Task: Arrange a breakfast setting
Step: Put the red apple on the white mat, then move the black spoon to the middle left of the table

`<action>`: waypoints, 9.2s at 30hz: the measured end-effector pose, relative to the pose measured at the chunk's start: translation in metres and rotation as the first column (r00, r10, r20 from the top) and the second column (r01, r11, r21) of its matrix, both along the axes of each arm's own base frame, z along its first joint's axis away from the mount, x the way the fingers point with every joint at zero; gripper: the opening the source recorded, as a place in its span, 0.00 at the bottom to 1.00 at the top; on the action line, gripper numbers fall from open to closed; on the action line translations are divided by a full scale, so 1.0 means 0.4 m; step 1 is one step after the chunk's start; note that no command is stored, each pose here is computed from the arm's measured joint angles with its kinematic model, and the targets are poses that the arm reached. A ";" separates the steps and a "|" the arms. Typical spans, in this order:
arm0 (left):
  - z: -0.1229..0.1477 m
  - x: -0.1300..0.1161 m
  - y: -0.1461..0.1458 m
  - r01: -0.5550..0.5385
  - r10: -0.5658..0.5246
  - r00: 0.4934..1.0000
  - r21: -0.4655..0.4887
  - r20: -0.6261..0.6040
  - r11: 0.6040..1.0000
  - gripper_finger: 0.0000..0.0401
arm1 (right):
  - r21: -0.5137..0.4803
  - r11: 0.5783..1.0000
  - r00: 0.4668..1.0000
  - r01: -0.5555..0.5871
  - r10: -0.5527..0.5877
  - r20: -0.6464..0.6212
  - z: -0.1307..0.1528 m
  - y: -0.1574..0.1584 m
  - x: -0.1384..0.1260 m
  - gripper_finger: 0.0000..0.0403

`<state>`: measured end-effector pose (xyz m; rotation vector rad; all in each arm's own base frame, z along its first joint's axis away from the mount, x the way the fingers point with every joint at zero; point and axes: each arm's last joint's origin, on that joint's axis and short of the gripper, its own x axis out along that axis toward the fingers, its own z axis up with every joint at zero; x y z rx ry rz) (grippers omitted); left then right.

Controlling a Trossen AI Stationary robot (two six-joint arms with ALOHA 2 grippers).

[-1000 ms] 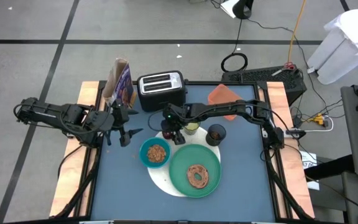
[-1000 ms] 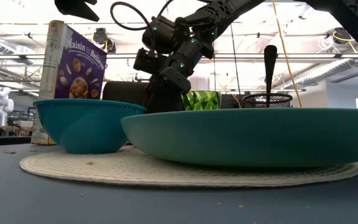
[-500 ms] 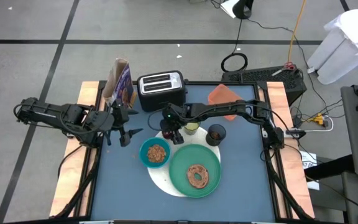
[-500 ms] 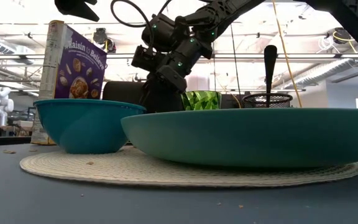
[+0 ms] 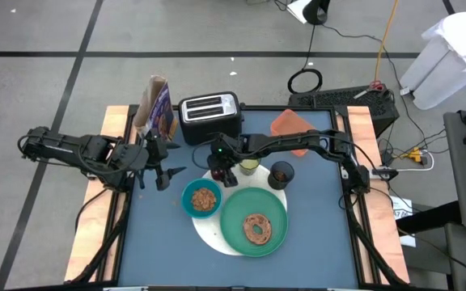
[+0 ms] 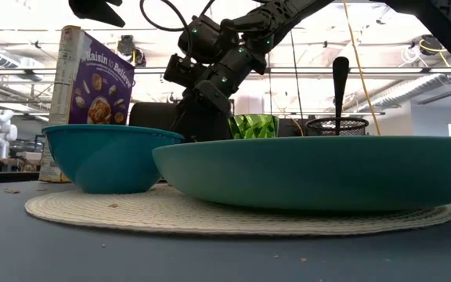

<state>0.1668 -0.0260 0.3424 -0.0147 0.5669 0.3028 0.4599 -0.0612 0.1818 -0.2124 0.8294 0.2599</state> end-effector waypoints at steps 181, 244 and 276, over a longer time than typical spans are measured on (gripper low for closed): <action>0.034 0.066 -0.016 -0.082 0.168 0.949 -0.308 0.265 0.948 0.89 | -0.348 0.887 0.564 0.303 0.128 0.816 0.240 0.224 -0.755 0.01; -0.270 0.545 -0.042 0.129 0.650 0.627 -0.880 0.429 0.456 0.50 | -0.968 0.250 0.522 0.000 0.826 0.213 0.113 0.281 -0.619 0.03; -0.265 0.545 -0.041 0.139 0.649 0.622 -0.878 0.438 0.459 0.06 | -0.951 0.310 0.527 0.005 0.808 0.266 0.109 0.283 -0.610 0.10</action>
